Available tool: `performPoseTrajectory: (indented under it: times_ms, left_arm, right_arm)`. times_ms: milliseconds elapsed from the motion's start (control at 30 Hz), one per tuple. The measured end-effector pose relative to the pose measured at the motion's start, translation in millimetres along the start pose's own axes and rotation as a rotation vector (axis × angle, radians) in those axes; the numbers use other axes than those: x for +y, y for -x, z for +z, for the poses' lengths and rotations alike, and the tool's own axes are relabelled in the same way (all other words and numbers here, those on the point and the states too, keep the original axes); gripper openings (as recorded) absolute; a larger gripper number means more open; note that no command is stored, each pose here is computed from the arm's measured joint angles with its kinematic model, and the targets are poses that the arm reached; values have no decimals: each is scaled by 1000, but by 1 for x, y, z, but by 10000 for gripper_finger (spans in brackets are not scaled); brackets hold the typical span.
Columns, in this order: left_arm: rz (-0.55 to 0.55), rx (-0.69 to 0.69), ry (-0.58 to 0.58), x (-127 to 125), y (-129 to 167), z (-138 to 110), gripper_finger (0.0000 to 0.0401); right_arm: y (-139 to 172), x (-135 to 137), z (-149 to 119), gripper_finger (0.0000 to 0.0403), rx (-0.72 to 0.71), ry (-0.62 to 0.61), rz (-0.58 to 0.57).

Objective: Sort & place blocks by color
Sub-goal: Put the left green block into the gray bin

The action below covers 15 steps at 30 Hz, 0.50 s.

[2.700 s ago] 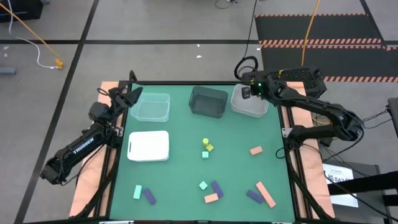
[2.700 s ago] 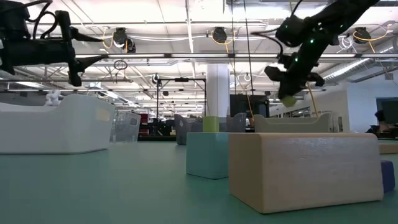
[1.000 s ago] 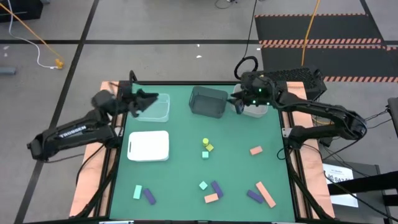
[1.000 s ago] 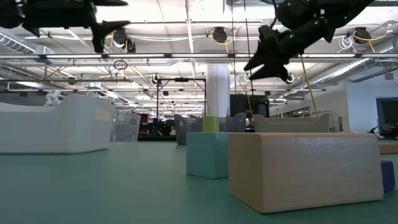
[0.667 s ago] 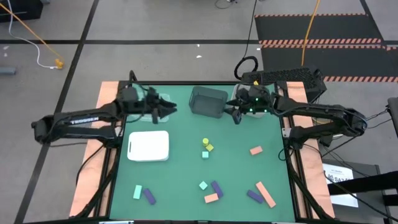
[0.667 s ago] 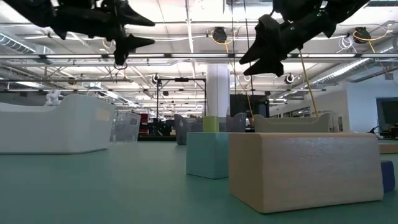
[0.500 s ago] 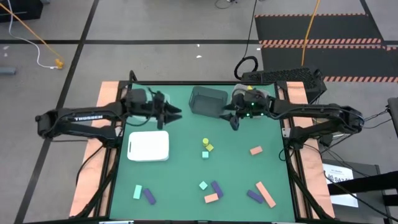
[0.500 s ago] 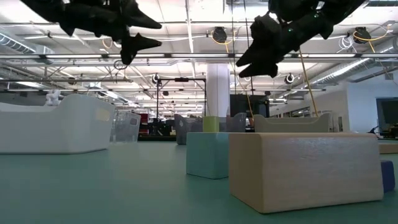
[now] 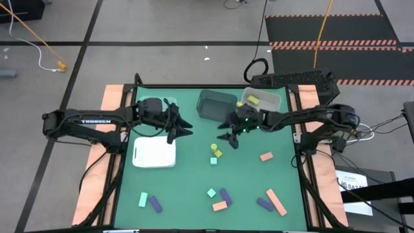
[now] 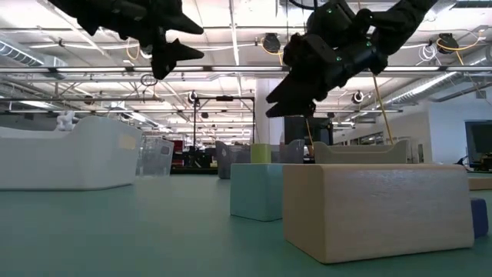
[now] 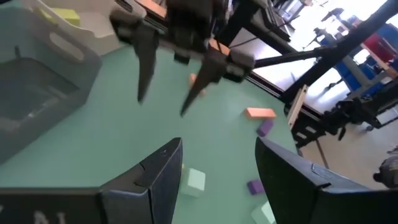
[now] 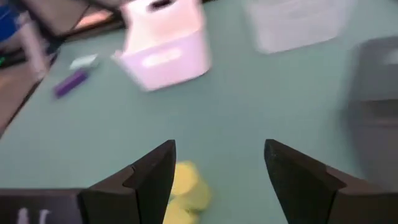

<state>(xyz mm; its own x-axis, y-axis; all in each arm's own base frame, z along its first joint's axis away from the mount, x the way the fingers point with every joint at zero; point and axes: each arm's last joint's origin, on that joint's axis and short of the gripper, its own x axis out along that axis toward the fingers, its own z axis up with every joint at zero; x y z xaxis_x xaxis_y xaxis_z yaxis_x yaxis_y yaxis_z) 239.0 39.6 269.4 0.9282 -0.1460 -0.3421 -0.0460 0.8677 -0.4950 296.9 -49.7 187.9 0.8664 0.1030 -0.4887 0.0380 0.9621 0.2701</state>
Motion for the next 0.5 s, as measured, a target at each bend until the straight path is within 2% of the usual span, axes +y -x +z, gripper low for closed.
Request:
performPoseTrajectory:
  times_ms: [133,233,400,500]
  left_arm:
    - [-14,24,-10,-5,-2,-4,202]
    - [-22,49,-9,-8,-3,-7,202]
    - [-43,96,-13,-15,-5,-14,202]
    - [-58,135,-36,-20,-6,-20,202]
  right_arm:
    - [-22,12,-13,238,19,75,46]
    - [-36,21,-22,238,20,88,61]
    - [-51,29,-32,238,-15,99,-68]
    - [-58,30,-42,238,14,98,-97]
